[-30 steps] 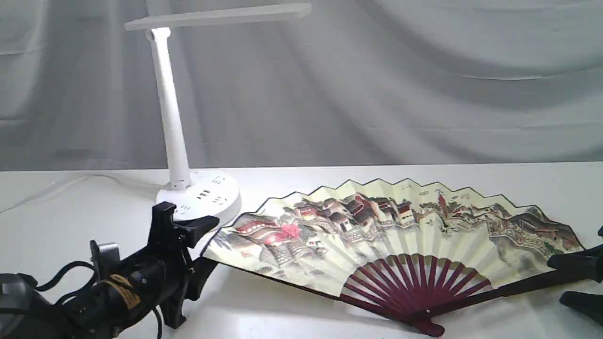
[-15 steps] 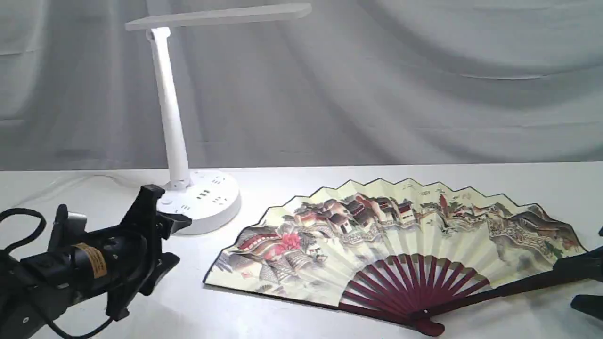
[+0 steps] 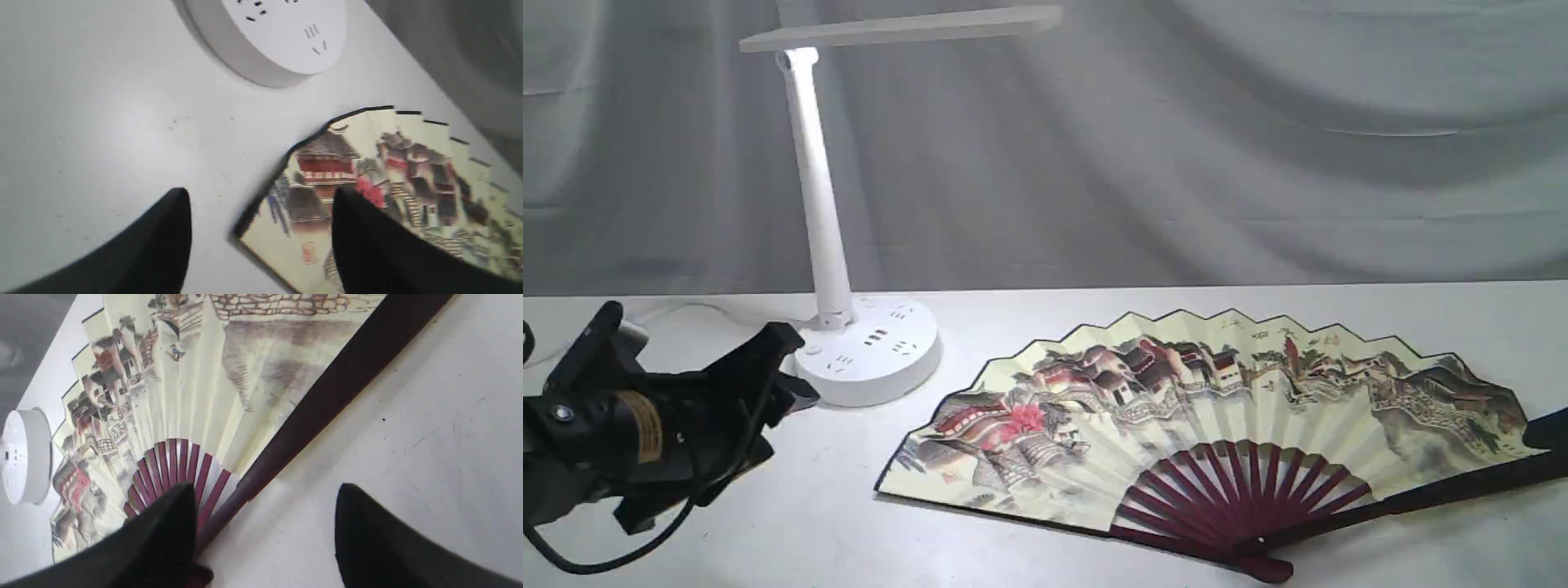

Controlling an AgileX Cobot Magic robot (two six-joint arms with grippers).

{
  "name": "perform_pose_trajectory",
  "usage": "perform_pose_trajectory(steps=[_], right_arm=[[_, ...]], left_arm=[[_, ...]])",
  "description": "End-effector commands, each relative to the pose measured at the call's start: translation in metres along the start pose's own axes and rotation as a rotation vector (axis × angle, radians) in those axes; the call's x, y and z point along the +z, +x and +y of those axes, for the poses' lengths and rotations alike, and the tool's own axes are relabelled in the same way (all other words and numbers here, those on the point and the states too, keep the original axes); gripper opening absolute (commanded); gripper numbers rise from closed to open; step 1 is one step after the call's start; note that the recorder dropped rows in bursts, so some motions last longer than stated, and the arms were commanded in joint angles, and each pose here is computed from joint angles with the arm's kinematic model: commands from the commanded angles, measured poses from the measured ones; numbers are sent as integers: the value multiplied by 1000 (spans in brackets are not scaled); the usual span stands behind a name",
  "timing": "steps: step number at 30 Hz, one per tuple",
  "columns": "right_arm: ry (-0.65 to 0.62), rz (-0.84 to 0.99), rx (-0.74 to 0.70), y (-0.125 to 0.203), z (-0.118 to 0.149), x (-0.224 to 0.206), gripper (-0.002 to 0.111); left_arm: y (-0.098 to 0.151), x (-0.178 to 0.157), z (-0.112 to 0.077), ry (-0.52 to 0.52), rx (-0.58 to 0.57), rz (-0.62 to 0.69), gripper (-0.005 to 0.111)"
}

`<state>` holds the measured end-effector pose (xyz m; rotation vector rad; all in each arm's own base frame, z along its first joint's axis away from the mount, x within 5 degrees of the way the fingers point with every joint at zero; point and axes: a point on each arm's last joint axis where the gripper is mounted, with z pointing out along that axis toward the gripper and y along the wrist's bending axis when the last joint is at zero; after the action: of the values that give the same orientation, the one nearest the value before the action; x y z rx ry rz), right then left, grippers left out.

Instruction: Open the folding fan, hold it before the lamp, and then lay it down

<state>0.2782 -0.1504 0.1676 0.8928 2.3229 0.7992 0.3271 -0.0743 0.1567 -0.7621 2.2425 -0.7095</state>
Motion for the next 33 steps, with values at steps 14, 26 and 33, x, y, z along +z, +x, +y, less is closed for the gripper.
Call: perform_pose_trajectory(steps=[14,26,33], right_arm=[[142,26,-422,24,61,-24,45],[199,185,-658,55,90,3,40],[230,234,-698,67,99,11,32]], left_arm=[[-32,-70,-2,-366,581,-114,50],[-14,-74,1,-350,743,142,0],[-10,-84,-8,-359,817,357,0]])
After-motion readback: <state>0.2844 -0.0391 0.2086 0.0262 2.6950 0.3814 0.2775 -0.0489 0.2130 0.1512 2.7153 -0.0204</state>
